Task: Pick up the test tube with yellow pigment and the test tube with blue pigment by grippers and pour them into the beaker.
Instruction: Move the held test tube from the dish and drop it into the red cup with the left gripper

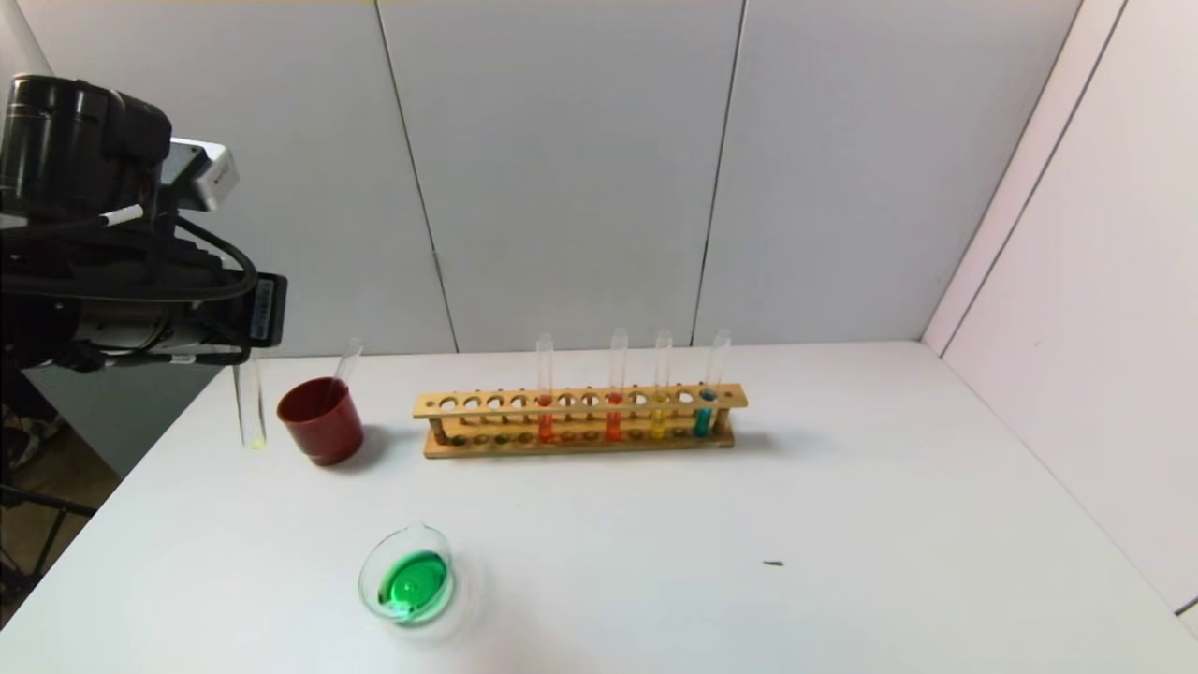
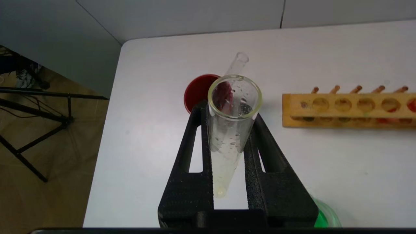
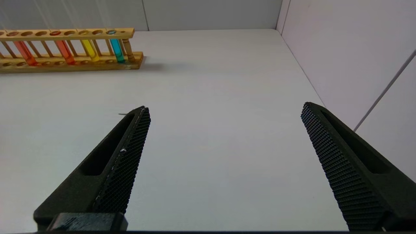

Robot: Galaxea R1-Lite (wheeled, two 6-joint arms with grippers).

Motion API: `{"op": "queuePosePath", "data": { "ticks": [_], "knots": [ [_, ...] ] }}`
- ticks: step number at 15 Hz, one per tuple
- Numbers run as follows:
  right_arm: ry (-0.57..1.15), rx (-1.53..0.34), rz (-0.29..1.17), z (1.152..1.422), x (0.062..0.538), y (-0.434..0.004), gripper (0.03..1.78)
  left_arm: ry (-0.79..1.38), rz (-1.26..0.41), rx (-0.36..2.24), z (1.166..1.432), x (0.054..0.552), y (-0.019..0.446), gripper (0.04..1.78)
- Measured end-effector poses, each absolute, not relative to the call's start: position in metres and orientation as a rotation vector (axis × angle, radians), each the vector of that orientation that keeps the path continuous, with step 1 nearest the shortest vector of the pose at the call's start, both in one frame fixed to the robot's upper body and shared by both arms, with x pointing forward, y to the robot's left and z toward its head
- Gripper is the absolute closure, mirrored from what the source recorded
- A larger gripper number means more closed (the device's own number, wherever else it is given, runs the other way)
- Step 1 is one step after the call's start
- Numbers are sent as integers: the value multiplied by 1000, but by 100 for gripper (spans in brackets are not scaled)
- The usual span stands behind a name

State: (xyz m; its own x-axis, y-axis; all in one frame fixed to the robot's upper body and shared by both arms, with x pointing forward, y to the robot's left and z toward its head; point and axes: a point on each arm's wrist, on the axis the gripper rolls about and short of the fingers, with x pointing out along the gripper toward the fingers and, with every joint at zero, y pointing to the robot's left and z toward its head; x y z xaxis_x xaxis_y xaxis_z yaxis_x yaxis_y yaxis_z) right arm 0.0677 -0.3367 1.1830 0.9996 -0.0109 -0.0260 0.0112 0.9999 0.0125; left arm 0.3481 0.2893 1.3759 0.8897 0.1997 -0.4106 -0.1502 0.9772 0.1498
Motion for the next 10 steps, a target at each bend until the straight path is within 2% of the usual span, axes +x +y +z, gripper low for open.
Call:
{"op": "queuePosePath", "data": {
  "ticks": [4, 10],
  "knots": [
    [26, 12, -10, 1183, 68, -337, 11, 385, 249, 77, 1364, 385, 310, 150],
    [26, 12, -11, 1183, 68, -337, 11, 328, 278, 61, 1330, 447, 323, 150]
  ]
}}
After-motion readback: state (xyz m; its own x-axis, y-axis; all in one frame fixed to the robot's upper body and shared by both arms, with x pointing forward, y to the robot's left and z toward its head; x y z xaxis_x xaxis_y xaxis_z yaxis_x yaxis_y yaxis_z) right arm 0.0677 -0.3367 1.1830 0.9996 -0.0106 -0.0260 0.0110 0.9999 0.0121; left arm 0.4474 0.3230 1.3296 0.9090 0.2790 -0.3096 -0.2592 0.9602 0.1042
